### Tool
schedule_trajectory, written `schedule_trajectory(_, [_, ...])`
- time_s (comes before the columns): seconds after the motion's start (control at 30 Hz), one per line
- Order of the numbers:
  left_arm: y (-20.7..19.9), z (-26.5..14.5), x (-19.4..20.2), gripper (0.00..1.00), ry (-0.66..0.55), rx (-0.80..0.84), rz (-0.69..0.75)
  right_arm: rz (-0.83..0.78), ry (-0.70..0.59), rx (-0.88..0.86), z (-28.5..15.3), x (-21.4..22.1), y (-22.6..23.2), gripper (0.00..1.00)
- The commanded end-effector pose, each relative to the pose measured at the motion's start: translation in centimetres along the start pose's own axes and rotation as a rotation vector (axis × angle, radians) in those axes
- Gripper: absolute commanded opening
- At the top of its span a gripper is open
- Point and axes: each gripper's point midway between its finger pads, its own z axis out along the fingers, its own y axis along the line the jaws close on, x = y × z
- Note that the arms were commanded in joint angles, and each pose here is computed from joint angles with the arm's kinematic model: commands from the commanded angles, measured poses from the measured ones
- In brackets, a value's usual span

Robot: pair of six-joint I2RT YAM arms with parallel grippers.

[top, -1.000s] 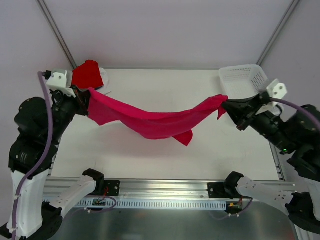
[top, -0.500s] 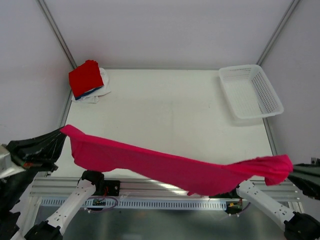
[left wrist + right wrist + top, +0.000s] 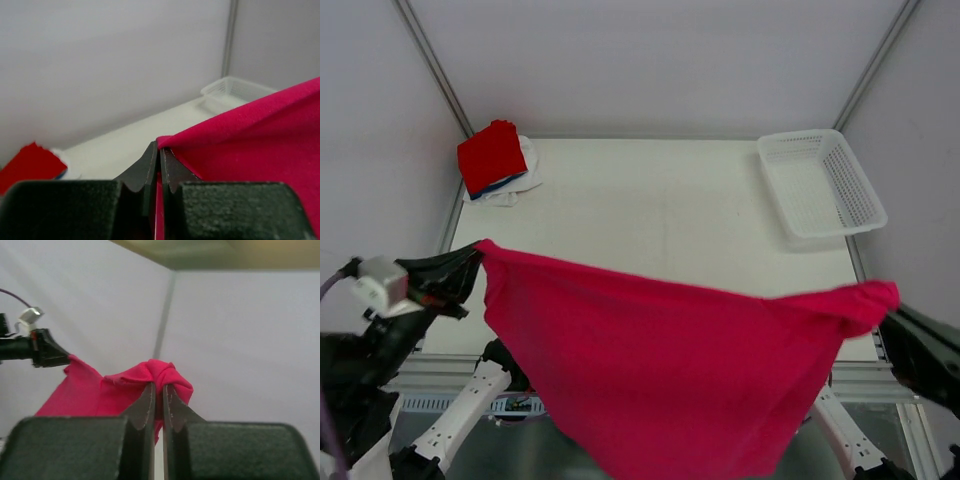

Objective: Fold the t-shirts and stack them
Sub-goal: Flatten out the tshirt

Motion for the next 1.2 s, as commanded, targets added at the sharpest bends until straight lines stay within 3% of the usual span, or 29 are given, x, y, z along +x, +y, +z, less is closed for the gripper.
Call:
schedule_trajectory(0.0, [4.4, 2.7, 4.6, 0.00, 0.086, -0.206, 0.003, -0.007, 0.232, 0.351, 1.3, 9.5, -9.3, 0.01])
schedule_trajectory(0.13, [8.8, 4.7, 12.8, 0.00, 0.256, -0.437, -0.010, -0.002, 0.437, 0.588, -0.1, 19.2, -15.1, 0.01])
schedule_trajectory(0.17, [9.5, 5.1, 13.8, 0.00, 0.275, -0.473, -0.006, 0.014, 0.535, 0.632, -1.0, 23.5, -16.2, 0.00])
schedule_trajectory(0.23, [11.3, 5.6, 16.7, 0.00, 0.360, -0.572, 0.002, 0.018, 0.603, 0.687, -1.8, 27.3, -17.5, 0.01])
schedule_trajectory(0.27, [11.7, 6.0, 17.3, 0.00, 0.369, -0.590, 0.005, 0.041, 0.693, 0.702, -2.8, 31.2, -17.9, 0.01])
schedule_trajectory(0.5, [12.9, 9.8, 26.1, 0.00, 0.558, -0.630, -0.012, 0.052, 0.969, 0.833, -6.6, 42.8, -20.4, 0.00])
schedule_trajectory(0.67, [14.2, 11.5, 32.8, 0.00, 0.729, -0.654, -0.007, 0.033, 1.071, 0.886, -7.6, 47.7, -22.0, 0.01])
schedule_trajectory(0.8, [16.0, 11.9, 35.0, 0.00, 0.756, -0.706, -0.073, 0.041, 1.111, 0.886, -7.3, 51.3, -22.8, 0.00])
schedule_trajectory(1.17, [21.2, 20.3, 36.0, 0.00, 0.617, -0.745, 0.045, -0.024, 1.238, 0.886, -5.6, 58.6, -26.6, 0.00])
